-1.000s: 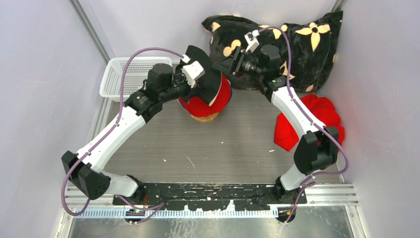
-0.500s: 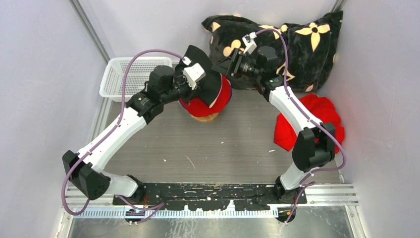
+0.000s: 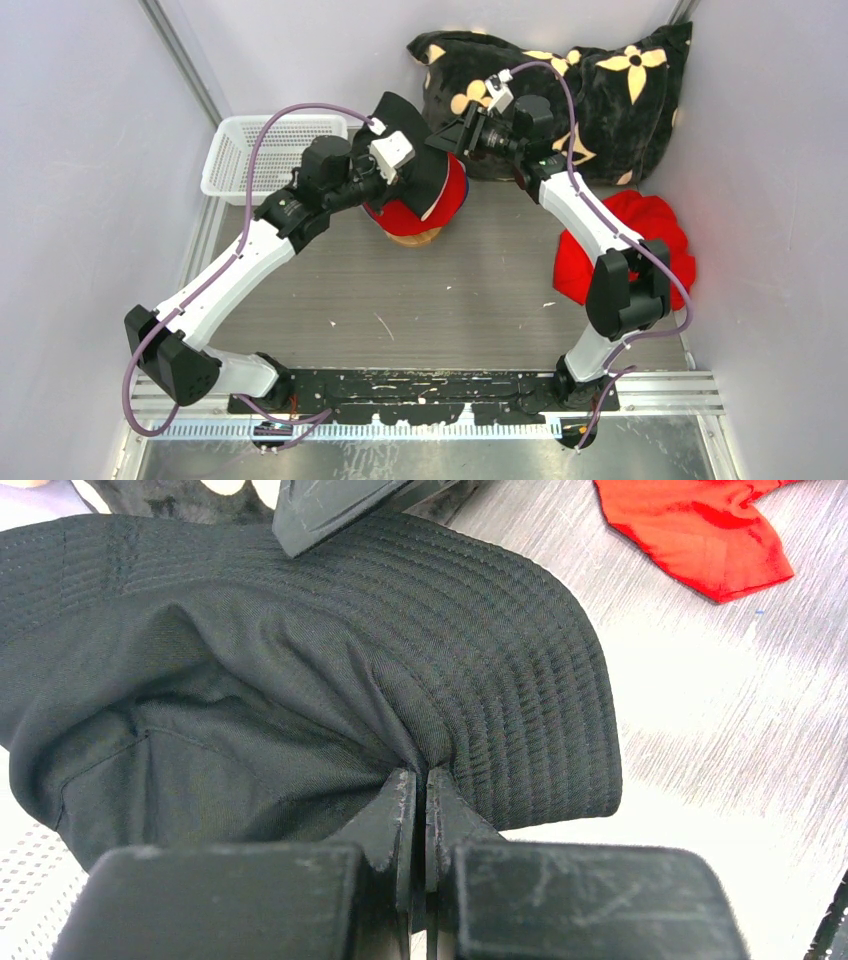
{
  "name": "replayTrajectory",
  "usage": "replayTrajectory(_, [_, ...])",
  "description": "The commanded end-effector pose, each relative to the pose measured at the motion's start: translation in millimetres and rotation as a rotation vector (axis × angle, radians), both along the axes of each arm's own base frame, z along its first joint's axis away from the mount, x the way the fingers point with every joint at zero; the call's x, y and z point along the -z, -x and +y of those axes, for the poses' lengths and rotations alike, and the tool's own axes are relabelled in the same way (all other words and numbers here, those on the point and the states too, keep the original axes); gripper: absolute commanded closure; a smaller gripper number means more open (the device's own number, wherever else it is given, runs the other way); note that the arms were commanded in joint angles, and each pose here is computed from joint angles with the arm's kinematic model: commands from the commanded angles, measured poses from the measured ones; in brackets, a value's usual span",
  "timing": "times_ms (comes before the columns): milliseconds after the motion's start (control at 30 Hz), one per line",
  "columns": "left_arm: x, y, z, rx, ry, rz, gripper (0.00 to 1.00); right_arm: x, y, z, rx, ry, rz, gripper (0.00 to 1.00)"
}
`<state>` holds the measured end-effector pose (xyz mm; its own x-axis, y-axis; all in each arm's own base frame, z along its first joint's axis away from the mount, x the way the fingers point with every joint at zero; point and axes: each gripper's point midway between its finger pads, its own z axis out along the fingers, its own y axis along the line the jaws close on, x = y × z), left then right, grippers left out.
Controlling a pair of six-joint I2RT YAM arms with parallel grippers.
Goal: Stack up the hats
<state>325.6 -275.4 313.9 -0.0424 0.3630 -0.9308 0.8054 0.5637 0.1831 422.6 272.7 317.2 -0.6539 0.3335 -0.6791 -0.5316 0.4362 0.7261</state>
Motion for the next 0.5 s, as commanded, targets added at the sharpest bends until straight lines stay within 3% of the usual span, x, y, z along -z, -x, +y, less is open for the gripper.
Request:
replayTrajectory(0, [-28.6, 2.5, -2.0, 0.001, 0.062, -0.072, 1.00, -26.2, 1.9, 5.9, -0.033, -0.031, -0.079, 0.41])
replayTrajectory(67, [-27.5, 2.0, -2.5, 0.001, 0.060, -0.070, 1.00, -26.0, 2.5, 6.4, -0.039, -0.030, -0.079, 0.48])
replayTrajectory(300, [-24.7, 0.3, -4.2, 0.002, 0.054, -0.064, 1.00, -26.6, 4.1, 7.6, -0.049, -0.014, -0.081, 0.89])
replayTrajectory(400, [-24.1, -0.6, -3.7, -0.003, 0.050, -0.063, 1.00, -30.5, 4.2, 7.3, -0.046, -0.012, -0.091, 0.99])
replayTrajectory(467, [-25.7, -2.6, -2.3, -0.015, 0.047, -0.066, 1.00, -37.8, 4.1, 6.4, -0.044, -0.013, -0.110, 0.99])
